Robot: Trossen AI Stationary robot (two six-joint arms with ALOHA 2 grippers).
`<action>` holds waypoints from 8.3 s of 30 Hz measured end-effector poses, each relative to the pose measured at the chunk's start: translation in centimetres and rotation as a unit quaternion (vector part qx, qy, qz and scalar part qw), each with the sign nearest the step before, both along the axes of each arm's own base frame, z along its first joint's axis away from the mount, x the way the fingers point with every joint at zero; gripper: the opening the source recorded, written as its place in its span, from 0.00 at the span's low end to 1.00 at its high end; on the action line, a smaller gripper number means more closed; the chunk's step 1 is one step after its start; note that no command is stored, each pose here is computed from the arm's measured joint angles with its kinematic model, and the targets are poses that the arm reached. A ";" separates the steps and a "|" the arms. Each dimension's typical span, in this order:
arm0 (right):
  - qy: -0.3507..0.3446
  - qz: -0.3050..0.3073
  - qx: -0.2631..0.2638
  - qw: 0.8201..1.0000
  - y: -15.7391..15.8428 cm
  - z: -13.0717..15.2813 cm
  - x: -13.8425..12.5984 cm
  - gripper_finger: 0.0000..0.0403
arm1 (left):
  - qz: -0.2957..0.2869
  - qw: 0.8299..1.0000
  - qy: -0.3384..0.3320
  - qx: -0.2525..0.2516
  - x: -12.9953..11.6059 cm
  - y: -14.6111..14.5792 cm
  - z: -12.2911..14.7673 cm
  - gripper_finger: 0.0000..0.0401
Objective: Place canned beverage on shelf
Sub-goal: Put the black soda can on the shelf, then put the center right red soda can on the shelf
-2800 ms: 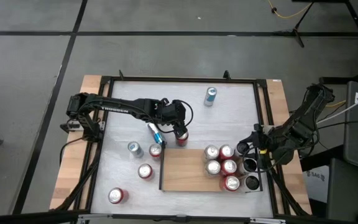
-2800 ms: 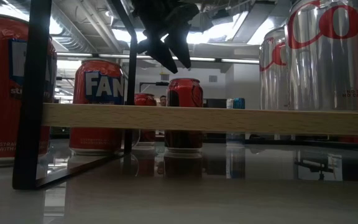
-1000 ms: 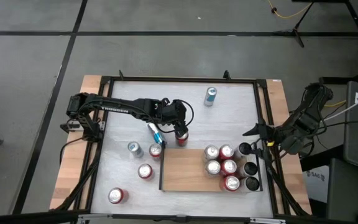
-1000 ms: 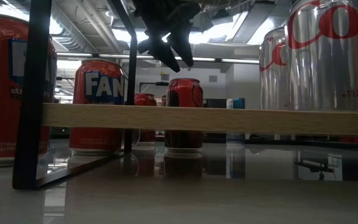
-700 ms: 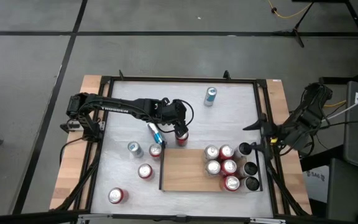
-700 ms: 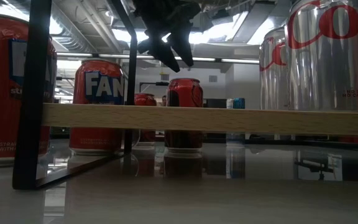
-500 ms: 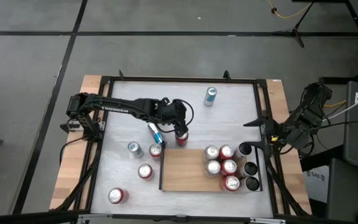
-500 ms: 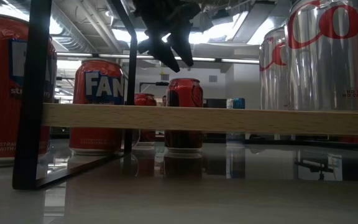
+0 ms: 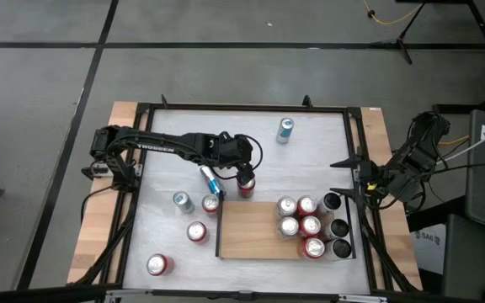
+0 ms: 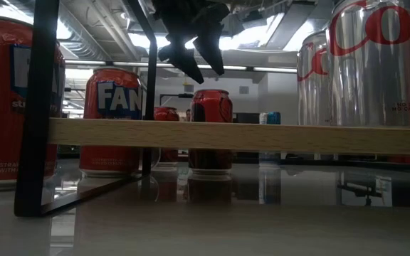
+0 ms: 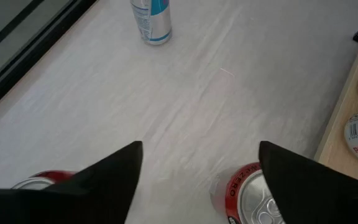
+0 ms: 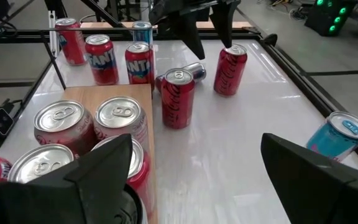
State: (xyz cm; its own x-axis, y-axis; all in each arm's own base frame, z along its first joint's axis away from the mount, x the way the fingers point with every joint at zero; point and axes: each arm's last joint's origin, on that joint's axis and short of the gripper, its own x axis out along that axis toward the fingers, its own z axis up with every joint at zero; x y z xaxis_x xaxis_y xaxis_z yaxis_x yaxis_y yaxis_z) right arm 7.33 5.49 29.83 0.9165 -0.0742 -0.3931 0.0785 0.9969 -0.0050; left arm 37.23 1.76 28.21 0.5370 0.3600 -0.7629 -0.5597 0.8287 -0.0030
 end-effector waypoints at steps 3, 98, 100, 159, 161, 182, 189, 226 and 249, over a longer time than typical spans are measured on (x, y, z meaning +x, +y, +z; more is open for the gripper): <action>0.000 0.001 -0.003 1.000 0.0 0.0 0.0 0.86 | 0.002 1.000 0.000 0.002 0.0 0.0 0.0 0.87; -0.142 -0.191 -0.025 0.971 -0.5 1.7 0.4 0.86 | 0.260 0.947 -0.016 -0.186 3.3 -3.5 -3.5 0.99; -0.141 -0.190 -0.026 0.971 -0.4 1.7 0.4 0.86 | 0.259 0.947 -0.011 -0.188 3.3 -3.5 -3.6 0.99; -0.137 -0.190 -0.033 0.972 -0.5 1.6 0.4 0.86 | 0.144 0.973 0.042 -0.174 3.7 -1.9 -4.0 0.73; -0.137 -0.190 -0.033 0.972 -0.5 1.6 0.4 0.86 | 0.119 0.977 0.043 -0.174 3.6 -1.8 -3.6 0.73; -0.136 -0.189 -0.036 0.972 -0.5 1.6 0.4 0.86 | -0.121 0.980 -0.010 -0.156 3.9 -4.0 1.6 0.74; -0.136 -0.189 -0.035 0.972 -0.5 1.6 0.4 0.86 | -0.149 0.978 -0.008 -0.145 3.8 -5.4 1.8 0.74; -0.126 -0.168 -0.025 0.977 -0.4 1.5 0.4 0.86 | -0.158 0.980 0.015 -0.120 5.8 -8.6 -2.1 0.74; -0.126 -0.167 -0.026 0.977 -0.4 1.5 0.4 0.86 | -0.157 0.981 0.009 -0.116 6.0 -8.6 -2.3 0.84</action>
